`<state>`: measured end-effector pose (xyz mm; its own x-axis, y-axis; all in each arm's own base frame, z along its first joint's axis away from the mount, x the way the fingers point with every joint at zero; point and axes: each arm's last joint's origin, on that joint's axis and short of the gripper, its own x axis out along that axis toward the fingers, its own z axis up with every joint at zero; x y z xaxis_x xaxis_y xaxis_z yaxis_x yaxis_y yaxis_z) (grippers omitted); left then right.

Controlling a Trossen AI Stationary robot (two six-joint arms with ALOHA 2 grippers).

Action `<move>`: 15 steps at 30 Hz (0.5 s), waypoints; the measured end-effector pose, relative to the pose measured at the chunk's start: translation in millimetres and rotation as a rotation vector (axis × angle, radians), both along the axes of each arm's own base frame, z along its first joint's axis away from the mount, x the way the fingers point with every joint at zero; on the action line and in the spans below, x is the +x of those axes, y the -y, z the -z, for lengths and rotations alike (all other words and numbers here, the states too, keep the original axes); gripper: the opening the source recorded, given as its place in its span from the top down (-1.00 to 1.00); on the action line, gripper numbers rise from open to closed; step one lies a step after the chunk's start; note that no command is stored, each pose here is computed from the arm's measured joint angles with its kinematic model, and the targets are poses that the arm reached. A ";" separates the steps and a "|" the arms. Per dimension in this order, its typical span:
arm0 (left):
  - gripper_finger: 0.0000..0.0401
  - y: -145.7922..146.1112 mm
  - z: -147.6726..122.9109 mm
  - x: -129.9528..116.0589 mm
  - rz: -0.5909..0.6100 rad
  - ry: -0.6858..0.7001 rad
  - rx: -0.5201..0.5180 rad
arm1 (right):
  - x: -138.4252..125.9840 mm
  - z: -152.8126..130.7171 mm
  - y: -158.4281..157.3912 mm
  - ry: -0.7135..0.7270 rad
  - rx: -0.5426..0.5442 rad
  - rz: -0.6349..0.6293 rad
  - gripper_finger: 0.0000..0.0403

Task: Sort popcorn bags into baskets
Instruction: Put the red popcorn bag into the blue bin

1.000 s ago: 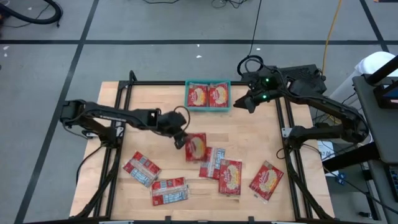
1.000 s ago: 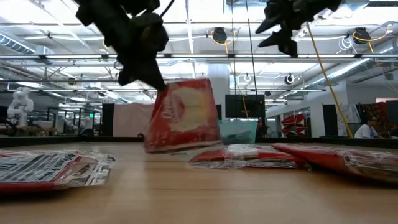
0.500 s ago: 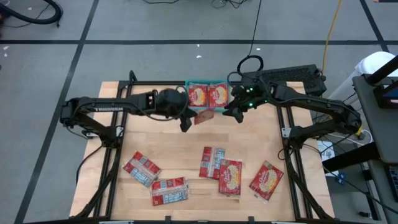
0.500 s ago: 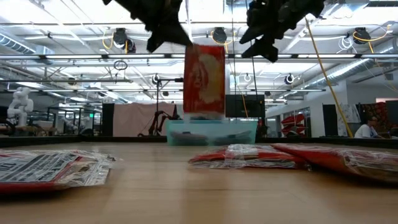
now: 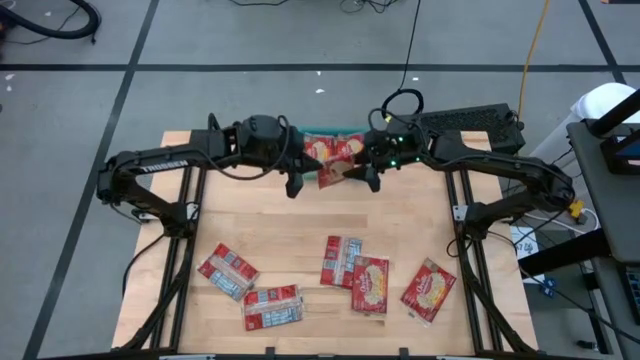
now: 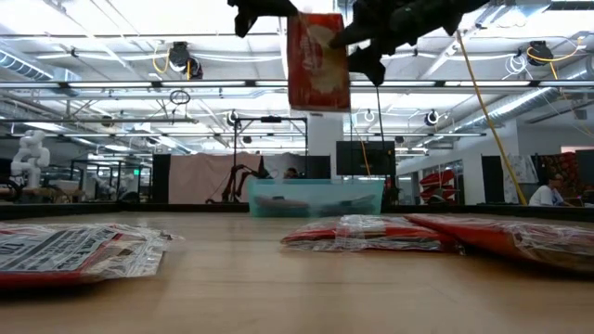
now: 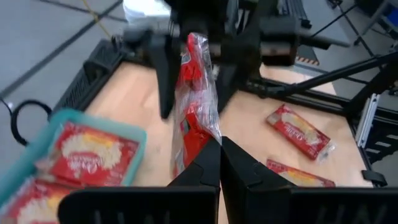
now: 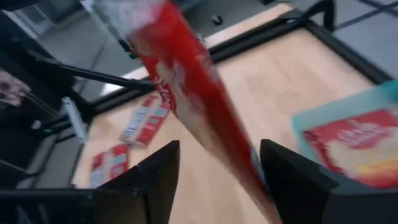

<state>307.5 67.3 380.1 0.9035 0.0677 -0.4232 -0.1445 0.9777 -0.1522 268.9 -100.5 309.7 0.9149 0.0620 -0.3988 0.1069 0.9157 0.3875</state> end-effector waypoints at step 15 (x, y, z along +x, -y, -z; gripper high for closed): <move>0.82 -32.8 -8.2 -9.3 -0.170 0.019 0.034 | 6.9 -8.2 4.4 0.111 0.101 0.039 0.94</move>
